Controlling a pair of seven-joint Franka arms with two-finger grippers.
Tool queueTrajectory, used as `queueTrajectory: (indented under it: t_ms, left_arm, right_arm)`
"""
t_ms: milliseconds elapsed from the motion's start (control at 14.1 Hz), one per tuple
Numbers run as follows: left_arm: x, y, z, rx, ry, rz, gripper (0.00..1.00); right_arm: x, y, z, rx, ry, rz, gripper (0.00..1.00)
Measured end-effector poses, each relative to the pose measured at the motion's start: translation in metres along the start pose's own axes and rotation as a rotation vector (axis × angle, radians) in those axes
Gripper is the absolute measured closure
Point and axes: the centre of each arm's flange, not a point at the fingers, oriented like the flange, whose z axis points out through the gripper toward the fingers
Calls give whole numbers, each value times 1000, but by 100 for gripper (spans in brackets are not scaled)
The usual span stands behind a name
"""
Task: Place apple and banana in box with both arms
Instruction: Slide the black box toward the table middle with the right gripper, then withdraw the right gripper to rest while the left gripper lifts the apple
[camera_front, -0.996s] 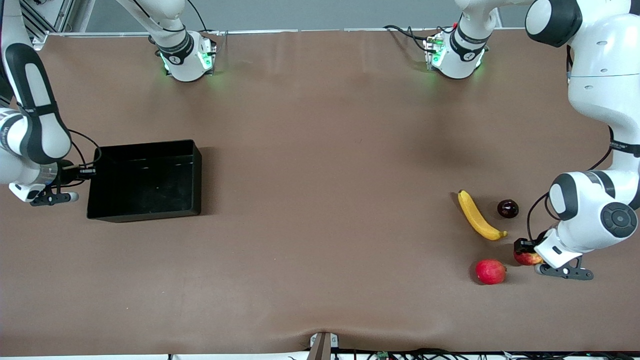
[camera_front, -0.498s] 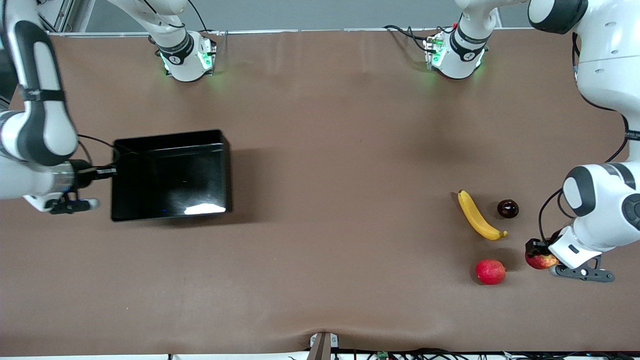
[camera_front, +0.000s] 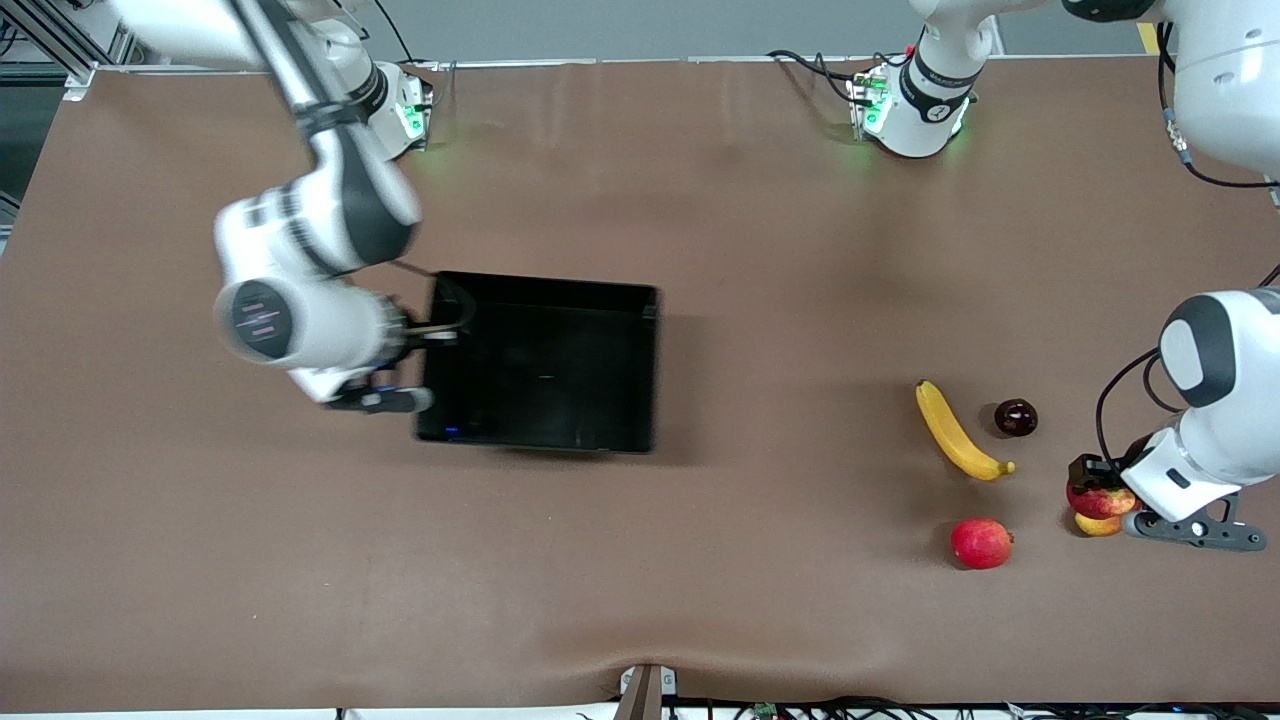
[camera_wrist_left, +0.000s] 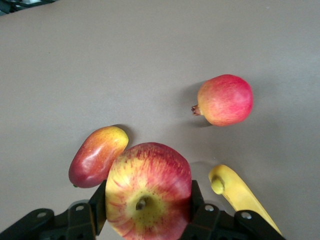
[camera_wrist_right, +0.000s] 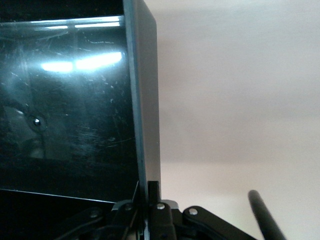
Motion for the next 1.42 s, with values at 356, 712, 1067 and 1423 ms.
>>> queueTrajectory:
  t_ms: [356,712,1067,1423]
  left_arm:
    - [-5,6,-41,3,-1,7,35]
    - [-7,12,-63,4,9,15,35]
    - [-6,15,-63,1,9,19,35]
    - [-2,55,-66,-40,-13,-17,35]
  right_arm:
    - [0,-82,69,122,28,35,94]
    - [-6,-136,124,125,41,68,87]
    - [18,-121,83,164,102,102,37]
    - [37,-59,-44,7,203,92,0]
